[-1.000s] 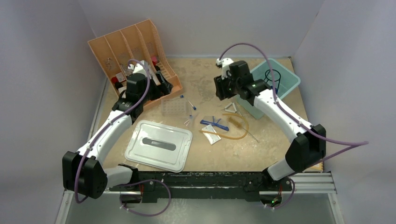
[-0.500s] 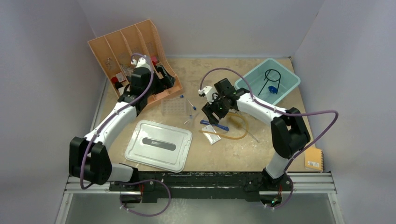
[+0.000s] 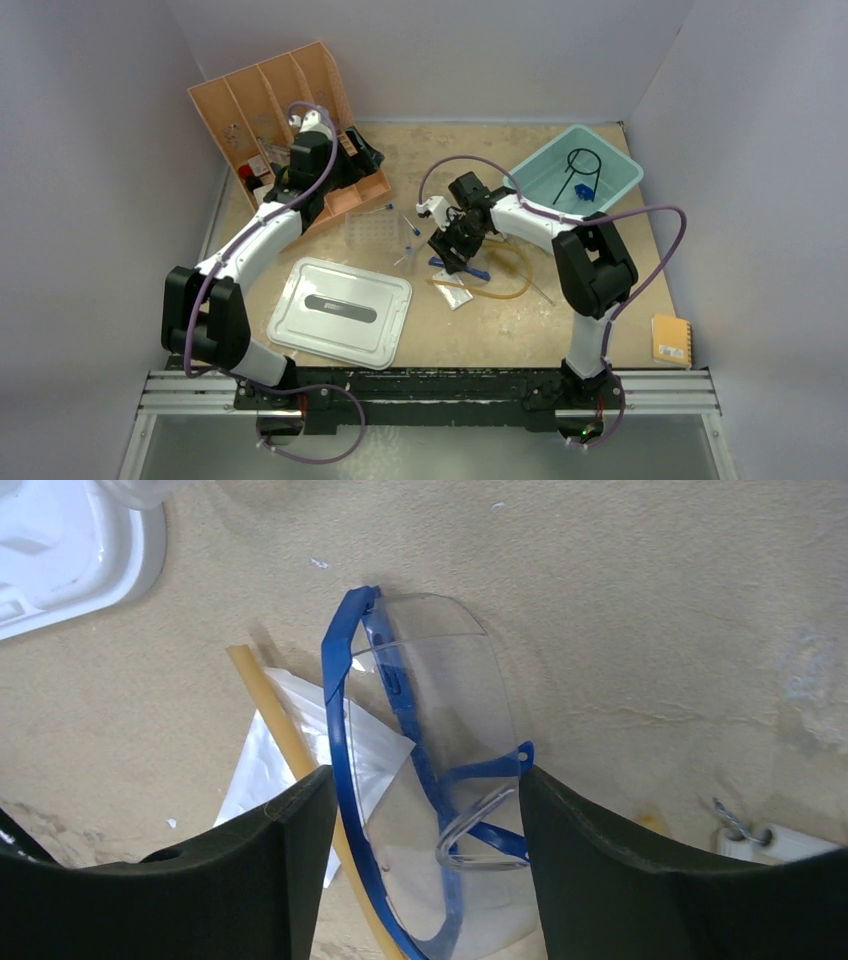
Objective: Organize the chemistry lab equipment
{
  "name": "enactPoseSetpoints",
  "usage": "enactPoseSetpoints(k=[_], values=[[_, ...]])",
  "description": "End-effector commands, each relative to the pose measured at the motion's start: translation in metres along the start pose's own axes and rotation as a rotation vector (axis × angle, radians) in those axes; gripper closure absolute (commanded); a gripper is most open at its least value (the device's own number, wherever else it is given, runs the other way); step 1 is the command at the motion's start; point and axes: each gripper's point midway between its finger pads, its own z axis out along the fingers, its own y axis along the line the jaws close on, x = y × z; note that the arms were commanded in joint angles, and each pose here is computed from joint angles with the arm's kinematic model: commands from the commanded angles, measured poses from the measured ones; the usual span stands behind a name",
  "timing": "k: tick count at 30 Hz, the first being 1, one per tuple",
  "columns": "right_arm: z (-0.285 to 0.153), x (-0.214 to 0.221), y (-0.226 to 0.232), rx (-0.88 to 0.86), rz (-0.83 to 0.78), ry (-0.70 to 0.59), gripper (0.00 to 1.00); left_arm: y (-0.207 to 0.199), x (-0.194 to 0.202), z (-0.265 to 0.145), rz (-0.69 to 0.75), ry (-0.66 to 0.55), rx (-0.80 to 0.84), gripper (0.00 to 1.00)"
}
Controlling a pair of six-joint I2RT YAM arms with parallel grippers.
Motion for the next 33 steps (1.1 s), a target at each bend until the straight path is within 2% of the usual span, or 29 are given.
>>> enactPoseSetpoints(k=[1,5,11,13,25,33], values=[[-0.01,-0.016,0.012,-0.068,-0.06,-0.047,0.33,-0.028,-0.031,0.001,0.006,-0.084,0.081,0.13],[-0.012,-0.016,0.015,-0.079,-0.065,-0.056,0.38,-0.028,-0.031,0.003,0.006,-0.083,0.082,0.13],[-0.018,-0.022,0.013,-0.058,-0.068,-0.075,0.56,-0.027,-0.03,0.0,0.007,-0.083,0.081,0.13],[-0.021,-0.024,0.012,-0.049,-0.066,-0.084,0.58,-0.026,-0.029,-0.002,0.008,-0.084,0.08,0.13],[-0.067,-0.055,0.008,0.046,-0.001,-0.245,0.58,-0.017,-0.023,-0.02,0.003,-0.09,0.06,0.13],[-0.129,-0.085,-0.02,0.15,0.157,-0.493,0.58,-0.014,-0.023,-0.034,0.007,-0.106,0.048,0.13]])
